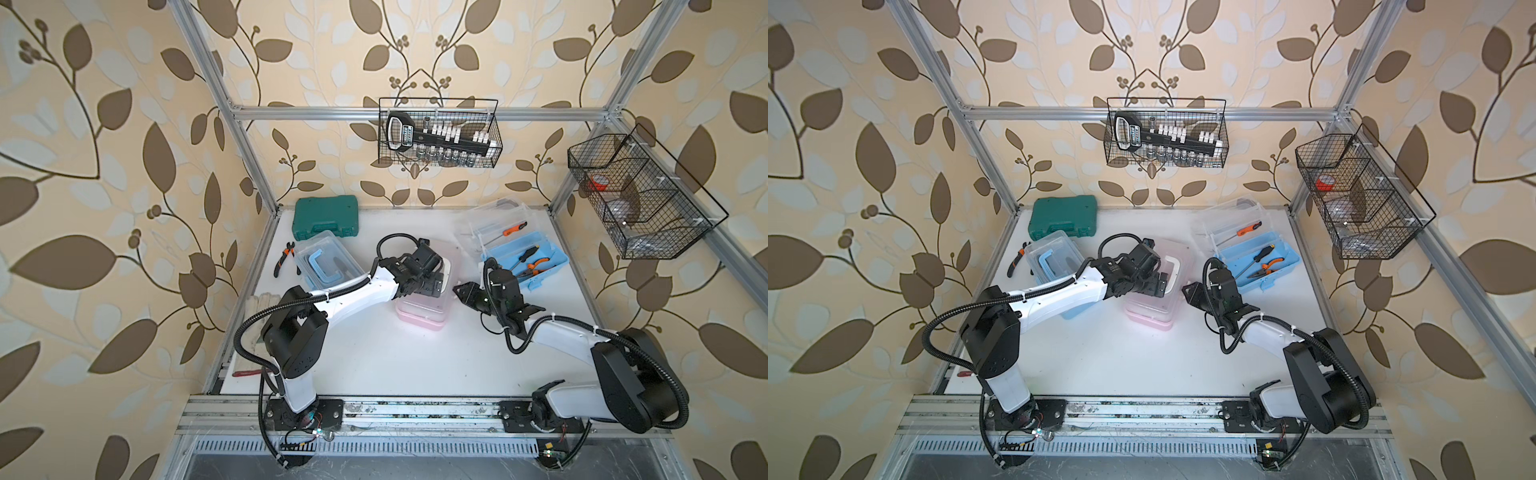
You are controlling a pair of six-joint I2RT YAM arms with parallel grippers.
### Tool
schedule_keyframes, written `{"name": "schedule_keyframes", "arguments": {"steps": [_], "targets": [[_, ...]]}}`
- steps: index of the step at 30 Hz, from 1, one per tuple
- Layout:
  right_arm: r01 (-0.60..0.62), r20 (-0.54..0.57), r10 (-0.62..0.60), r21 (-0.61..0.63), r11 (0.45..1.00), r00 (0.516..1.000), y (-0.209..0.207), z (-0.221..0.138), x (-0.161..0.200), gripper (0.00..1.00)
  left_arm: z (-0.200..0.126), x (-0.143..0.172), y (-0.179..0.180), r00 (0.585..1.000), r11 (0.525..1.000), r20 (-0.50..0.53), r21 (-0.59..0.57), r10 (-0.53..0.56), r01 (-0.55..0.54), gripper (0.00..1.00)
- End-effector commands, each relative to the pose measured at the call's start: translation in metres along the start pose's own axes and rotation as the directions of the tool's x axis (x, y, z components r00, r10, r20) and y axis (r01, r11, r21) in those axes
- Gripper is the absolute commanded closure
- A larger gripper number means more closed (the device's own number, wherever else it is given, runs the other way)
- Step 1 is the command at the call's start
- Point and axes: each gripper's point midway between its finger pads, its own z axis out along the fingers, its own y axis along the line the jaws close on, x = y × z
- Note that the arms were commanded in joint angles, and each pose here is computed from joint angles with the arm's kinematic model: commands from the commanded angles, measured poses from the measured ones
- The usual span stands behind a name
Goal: Close toolboxes
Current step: Fasten the toolbox latch on the toolbox.
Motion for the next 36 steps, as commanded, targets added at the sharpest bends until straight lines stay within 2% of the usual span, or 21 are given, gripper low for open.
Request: {"name": "schedule_keyframes", "arguments": {"steps": [1,11,23,25,36], "targets": [[0.000,-0.004,0.000,-0.018,1.000,1.000,0.001,-0.002,0.003,0.75,-0.005,0.024,0.002,0.995,0.999,-0.084,0.011,0.048,-0.047,0.01],[-0.017,0.013,0.017,0.005,1.000,1.000,-0.009,-0.006,0.002,0.80,-0.006,0.024,0.002,0.995,0.999,-0.085,0.010,0.048,-0.047,0.01],[-0.004,0.001,0.004,0.018,1.000,1.000,-0.009,0.004,-0.001,0.79,-0.005,0.025,0.002,0.995,0.999,-0.088,0.010,0.048,-0.047,0.01],[0.002,-0.002,-0.002,0.014,1.000,1.000,-0.007,0.005,-0.001,0.84,-0.005,0.024,0.002,0.995,0.999,-0.086,0.009,0.051,-0.050,0.01],[0.073,0.049,-0.074,0.033,0.997,0.996,0.010,-0.014,-0.017,0.86,-0.005,0.023,0.001,0.995,0.999,-0.085,0.013,0.053,-0.052,0.01]]}}
